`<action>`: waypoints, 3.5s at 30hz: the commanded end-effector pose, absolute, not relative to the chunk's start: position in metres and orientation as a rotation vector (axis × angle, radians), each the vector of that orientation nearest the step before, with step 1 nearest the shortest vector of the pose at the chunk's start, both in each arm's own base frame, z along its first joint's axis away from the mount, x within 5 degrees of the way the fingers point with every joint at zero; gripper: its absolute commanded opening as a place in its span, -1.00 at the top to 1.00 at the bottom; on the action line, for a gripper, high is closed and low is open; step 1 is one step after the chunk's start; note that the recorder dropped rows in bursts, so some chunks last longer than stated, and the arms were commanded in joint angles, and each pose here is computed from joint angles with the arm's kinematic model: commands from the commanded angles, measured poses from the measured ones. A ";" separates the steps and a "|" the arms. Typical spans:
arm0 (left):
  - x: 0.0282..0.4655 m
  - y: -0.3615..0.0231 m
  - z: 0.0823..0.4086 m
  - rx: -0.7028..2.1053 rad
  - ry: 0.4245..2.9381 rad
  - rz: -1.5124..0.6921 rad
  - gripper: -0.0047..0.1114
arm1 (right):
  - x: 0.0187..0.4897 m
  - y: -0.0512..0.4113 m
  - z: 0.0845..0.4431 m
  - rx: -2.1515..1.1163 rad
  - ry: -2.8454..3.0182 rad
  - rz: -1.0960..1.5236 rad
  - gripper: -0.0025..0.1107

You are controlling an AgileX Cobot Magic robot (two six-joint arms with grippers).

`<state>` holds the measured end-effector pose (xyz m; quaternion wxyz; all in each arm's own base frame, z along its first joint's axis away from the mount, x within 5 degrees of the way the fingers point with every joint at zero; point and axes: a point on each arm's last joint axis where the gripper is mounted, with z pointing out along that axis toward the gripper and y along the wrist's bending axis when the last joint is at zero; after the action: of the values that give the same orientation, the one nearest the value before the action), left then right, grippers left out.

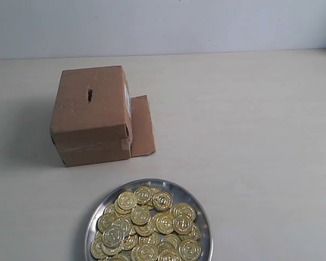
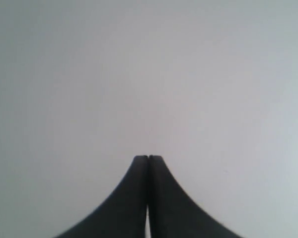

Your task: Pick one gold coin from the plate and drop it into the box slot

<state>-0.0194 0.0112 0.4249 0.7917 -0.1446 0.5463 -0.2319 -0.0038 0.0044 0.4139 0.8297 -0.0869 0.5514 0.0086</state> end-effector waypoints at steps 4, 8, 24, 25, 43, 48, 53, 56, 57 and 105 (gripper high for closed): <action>0.008 0.000 0.358 -0.203 1.088 -0.538 0.90 | 0.022 0.003 0.362 -0.220 1.158 -0.141 0.96; 0.026 -0.003 0.309 -0.223 1.209 -0.523 0.90 | 0.038 0.004 0.330 -0.233 1.234 -0.139 0.96; 0.056 -0.007 0.214 -0.258 1.473 -0.493 0.90 | 0.056 0.006 0.210 -0.276 1.490 -0.124 0.96; 0.056 -0.007 0.214 -0.258 1.471 -0.494 0.90 | 0.056 0.006 0.206 -0.287 1.535 -0.120 0.96; 0.056 -0.006 0.207 -0.287 1.542 -0.467 0.90 | 0.056 -0.005 0.195 -0.221 1.677 -0.333 0.96; 0.056 -0.005 0.206 -0.291 1.553 -0.463 0.90 | 0.056 -0.005 0.195 -0.191 1.680 -0.296 0.96; 0.056 -0.005 0.206 -0.291 1.553 -0.463 0.90 | 0.056 -0.005 0.195 -0.189 1.681 -0.295 0.96; 0.056 -0.004 0.201 -0.314 1.607 -0.441 0.90 | 0.056 -0.005 0.194 -0.190 1.690 -0.294 0.96; 0.056 -0.003 0.199 -0.321 1.629 -0.430 0.90 | 0.055 -0.005 0.193 -0.192 1.706 -0.292 0.96; 0.054 0.001 0.183 -0.001 1.819 -0.046 0.90 | 0.055 0.001 0.189 -0.277 1.727 -0.204 0.96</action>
<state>0.0543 0.0012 0.1826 0.6125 -0.0006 0.7902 -0.0210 0.0553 0.0007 0.1905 0.6340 -0.1208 0.7581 -0.0938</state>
